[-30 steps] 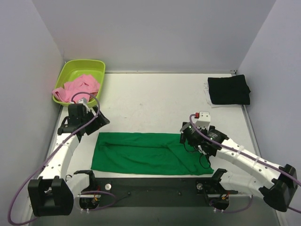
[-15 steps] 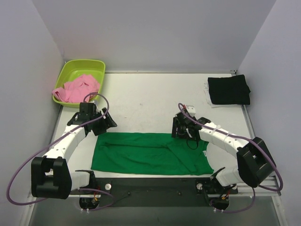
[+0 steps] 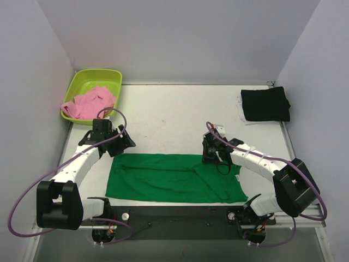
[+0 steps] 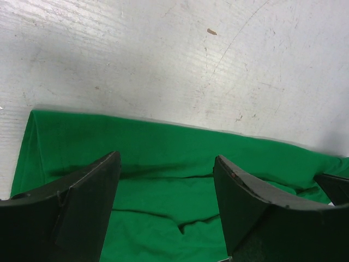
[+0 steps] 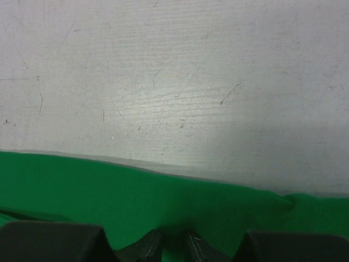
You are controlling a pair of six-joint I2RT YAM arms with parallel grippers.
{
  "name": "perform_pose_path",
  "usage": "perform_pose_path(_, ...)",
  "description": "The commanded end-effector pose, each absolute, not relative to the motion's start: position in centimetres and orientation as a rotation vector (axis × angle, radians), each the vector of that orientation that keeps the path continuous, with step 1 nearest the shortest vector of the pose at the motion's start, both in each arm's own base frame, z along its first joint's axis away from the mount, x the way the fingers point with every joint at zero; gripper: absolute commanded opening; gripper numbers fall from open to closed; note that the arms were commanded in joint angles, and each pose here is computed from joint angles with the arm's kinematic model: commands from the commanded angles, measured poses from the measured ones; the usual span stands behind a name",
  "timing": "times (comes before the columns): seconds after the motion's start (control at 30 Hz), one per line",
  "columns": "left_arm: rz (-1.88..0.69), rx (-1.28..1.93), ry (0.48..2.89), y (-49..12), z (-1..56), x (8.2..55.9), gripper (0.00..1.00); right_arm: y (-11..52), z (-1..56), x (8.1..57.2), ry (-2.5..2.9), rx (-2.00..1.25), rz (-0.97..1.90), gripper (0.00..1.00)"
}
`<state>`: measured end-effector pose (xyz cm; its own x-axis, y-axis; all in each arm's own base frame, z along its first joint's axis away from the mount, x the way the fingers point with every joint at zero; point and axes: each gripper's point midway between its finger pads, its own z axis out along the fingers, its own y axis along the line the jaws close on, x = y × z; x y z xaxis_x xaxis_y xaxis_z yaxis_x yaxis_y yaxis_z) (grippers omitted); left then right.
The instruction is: Fold and stack the t-shirts
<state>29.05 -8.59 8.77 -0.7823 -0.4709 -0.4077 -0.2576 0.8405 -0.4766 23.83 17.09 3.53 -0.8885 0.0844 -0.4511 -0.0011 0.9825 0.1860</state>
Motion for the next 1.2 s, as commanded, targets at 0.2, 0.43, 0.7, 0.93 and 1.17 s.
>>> perform_pose_path(0.2, -0.569, -0.514, 2.448, -8.9, 9.2, 29.9, 0.78, 17.6, 2.3, 21.4, 2.695, 0.01, 0.229, 0.05)
perform_pose_path(0.43, -0.581, -0.514, 2.443, -8.9, 9.3, 29.8, 0.78, 17.7, 3.0, 19.4, 2.674, -0.059, 0.161, 0.0)
perform_pose_path(0.7, -0.59, -0.507, 2.439, -9.1, 9.4, 29.8, 0.77, 16.6, 3.7, 18.1, 2.652, -0.068, 0.1, 0.37)
perform_pose_path(0.93, -0.599, -0.502, 2.434, -9.2, 9.6, 29.8, 0.77, 15.5, 3.6, 18.8, 2.62, -0.06, 0.015, 0.4)
perform_pose_path(1.17, -0.594, -0.5, 2.429, -9.1, 9.7, 30.0, 0.77, 16.1, 3.6, 19.8, 2.617, -0.103, -0.025, 0.4)
